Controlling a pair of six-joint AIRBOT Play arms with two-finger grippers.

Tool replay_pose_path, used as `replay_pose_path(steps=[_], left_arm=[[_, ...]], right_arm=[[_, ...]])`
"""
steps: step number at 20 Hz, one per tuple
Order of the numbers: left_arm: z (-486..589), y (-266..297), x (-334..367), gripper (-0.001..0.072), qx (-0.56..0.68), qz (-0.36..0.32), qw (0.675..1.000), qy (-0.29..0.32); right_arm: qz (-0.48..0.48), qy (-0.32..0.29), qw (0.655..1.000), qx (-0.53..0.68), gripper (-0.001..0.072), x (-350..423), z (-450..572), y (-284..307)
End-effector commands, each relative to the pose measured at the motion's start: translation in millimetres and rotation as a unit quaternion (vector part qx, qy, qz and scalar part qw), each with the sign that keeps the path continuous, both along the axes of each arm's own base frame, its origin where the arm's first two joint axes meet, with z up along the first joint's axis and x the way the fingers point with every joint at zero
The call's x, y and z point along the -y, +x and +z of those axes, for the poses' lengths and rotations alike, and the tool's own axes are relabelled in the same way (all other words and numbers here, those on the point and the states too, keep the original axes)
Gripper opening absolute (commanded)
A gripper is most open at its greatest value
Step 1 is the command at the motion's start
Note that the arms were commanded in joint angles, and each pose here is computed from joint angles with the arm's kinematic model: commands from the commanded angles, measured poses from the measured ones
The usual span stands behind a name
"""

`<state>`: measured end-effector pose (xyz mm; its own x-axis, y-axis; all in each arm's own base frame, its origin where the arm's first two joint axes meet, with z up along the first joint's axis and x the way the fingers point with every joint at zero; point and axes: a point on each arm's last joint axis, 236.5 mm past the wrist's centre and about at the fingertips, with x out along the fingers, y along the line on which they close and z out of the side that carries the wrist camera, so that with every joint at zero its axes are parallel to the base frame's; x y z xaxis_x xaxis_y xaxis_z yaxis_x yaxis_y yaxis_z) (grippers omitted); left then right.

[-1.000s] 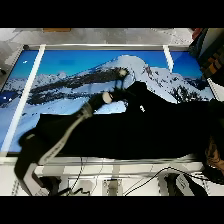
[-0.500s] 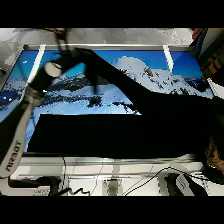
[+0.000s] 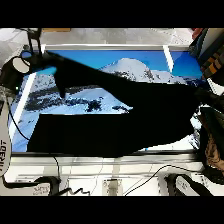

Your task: Fold the clothes and pants, and hang the long-sleeved shirts on hangers.

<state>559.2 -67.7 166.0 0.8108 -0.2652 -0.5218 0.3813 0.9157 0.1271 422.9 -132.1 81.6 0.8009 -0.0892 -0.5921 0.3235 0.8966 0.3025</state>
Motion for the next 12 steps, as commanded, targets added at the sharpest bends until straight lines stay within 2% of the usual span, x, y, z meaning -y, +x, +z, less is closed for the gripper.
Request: replay_pose_path(steps=[1,7,12], left_arm=[[-72,-32,-43,0.0009,-0.133,-0.013,0.982,0.133],[-109,-7,-39,0.0010,-0.131,-0.012,0.982,0.132],[-56,48,-19,0.0010,0.036,0.009,0.991,0.132]], right_arm=[[-0.003,-0.011,1.000,0.002,0.0018,-4,-35,34],[-0.014,-0.015,1.000,-0.009,0.0018,-2,-76,54],[-0.019,-0.021,1.000,0.000,0.0018,1,-73,56]])
